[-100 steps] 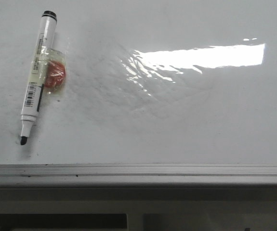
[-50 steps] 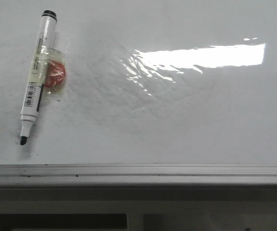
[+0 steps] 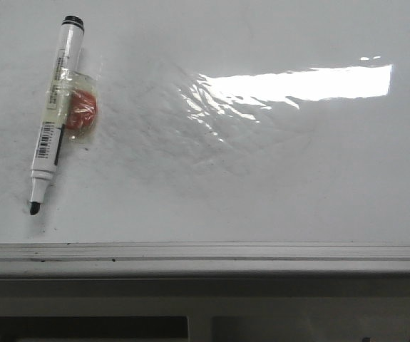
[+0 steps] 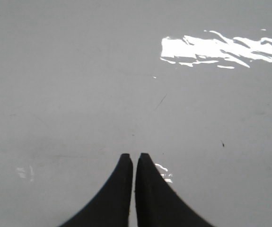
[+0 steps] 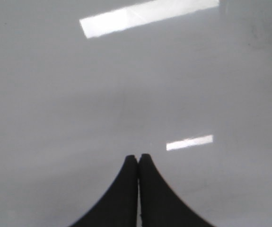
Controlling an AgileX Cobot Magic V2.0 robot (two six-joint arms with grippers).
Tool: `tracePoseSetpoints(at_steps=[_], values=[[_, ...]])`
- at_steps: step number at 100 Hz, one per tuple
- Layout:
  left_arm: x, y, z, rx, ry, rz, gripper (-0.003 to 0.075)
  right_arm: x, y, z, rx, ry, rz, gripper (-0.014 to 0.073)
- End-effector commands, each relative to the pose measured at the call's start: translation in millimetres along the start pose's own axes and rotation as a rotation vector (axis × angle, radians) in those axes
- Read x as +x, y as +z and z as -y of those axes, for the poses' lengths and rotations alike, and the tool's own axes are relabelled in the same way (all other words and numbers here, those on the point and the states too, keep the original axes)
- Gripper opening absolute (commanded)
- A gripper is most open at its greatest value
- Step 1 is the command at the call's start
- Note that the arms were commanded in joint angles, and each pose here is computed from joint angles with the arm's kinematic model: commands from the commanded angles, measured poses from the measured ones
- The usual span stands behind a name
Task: Write number 8 on whiteboard
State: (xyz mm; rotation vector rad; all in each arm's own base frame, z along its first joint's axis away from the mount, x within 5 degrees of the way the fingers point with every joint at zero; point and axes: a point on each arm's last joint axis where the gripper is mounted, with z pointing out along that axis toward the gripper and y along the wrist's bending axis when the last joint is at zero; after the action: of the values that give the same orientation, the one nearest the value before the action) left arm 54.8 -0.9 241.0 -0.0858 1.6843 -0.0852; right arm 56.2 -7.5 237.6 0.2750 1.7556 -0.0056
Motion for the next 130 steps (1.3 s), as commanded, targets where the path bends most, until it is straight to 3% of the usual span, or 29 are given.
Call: tracePoseSetpoints(at_steps=[1,8,13,25,35,53,86,98,112,130], values=[[-19,1,2,0.009,0.002,0.089,-0.002,-23,-1,-3,-0.007,0.003,0.071,-0.0064],[-19,2,2,0.01,-0.004,0.084,-0.0005,-24,-2,-3,-0.009,0.002,0.082,-0.0064],[-20,4,2,0.01,-0.007,0.083,0.0046,-24,-2,-3,-0.011,0.002,0.078,-0.0064],[-21,7,2,0.011,-0.017,0.121,0.0296,-22,-1,-3,-0.01,0.002,0.073,-0.0064],[-23,12,1,0.014,-0.03,0.19,0.0419,-19,0,-3,-0.009,0.003,0.059,-0.0064],[-24,23,8,0.096,0.003,0.174,0.0421,-19,0,-3,-0.009,0.003,0.059,-0.0064],[-11,40,61,0.56,0.1,0.053,0.0421,-19,0,-3,-0.009,0.003,0.059,-0.0064],[-7,43,80,0.676,0.106,0.031,0.0421,-19,0,-3,-0.009,0.003,0.059,-0.0064],[-3,55,93,0.678,0.041,-0.036,0.0421,-19,0,-3,-0.009,0.003,0.059,-0.0064],[1,71,107,0.674,0.075,-0.069,0.0421,-19,0,-3,-0.009,0.003,0.059,-0.0064]])
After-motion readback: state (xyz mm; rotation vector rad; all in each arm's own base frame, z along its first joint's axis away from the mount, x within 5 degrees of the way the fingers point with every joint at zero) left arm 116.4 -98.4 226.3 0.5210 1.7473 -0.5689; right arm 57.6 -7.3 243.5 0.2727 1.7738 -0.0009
